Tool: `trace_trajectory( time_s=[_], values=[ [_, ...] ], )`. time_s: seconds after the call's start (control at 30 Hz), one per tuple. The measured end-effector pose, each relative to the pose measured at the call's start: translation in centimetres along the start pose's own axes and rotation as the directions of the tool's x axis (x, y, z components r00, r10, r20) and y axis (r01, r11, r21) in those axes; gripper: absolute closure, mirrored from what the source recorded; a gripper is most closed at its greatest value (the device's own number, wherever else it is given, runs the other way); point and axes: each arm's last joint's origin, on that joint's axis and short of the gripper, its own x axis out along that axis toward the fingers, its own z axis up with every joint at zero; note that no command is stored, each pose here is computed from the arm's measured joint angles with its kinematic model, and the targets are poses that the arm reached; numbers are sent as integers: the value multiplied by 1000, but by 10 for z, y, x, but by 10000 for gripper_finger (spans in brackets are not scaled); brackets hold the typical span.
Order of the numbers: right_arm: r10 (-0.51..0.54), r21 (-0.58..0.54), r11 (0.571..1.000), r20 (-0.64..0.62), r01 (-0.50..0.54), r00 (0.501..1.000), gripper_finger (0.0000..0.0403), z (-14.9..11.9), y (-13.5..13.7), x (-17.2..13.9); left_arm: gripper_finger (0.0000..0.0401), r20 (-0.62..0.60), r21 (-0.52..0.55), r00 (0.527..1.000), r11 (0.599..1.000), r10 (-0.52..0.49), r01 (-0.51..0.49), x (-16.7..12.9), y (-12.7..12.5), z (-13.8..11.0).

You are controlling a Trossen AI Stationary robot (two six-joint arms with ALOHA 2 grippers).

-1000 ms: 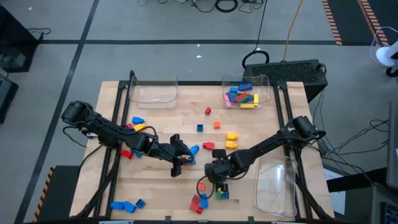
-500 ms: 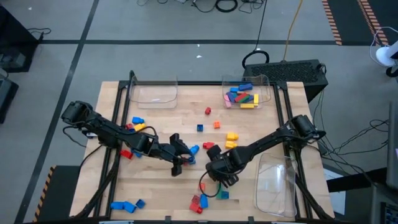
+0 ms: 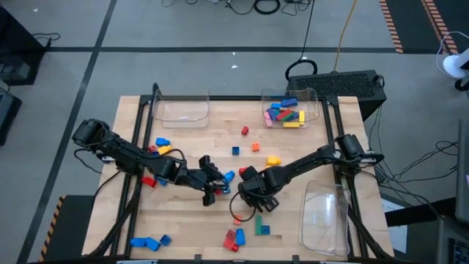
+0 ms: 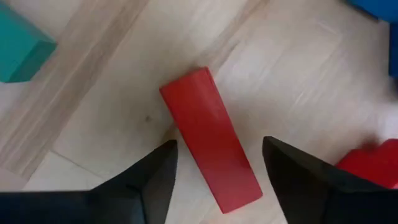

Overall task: Sort blocks by size
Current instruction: Put the red block into the top right transparent bin

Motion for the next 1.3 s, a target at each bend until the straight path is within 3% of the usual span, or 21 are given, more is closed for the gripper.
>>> trace_trajectory(
  time_s=[0.13, 0.33, 0.6, 0.77, 0.97, 1.13, 1.3],
  values=[
    [1, 19, 1000, -5, -1, 1000, 229, -1, -2, 0, 253, -2, 1, 1000, 1000, 1, -1, 0, 0, 0],
    [4, 126, 992, -2, -4, 1000, 342, -5, -11, 0, 253, -9, 3, 1000, 1000, 4, -4, 0, 0, -1],
    [48, 245, 969, -30, -39, 998, 343, -14, -21, -6, 253, -13, 3, 1000, 1000, 5, -5, 0, 1, -1],
    [45, 286, 958, -49, -30, 998, 343, -23, -24, -28, 253, -13, 4, 1000, 1000, 6, -6, 0, 1, -1],
    [-63, 324, 940, -147, 108, 987, 374, -44, -34, -65, 253, -17, 5, 1000, 1000, 7, -7, 0, 1, -2],
    [-149, 420, 880, -200, 222, 968, 402, -70, -52, -99, 253, -17, 4, 1000, 1000, 7, -7, 0, 1, -2],
    [-208, 546, 799, -140, 251, 968, 387, -89, -72, -126, 253, -19, -19, 1000, 1000, 8, -8, 0, 1, -2]
  ],
)
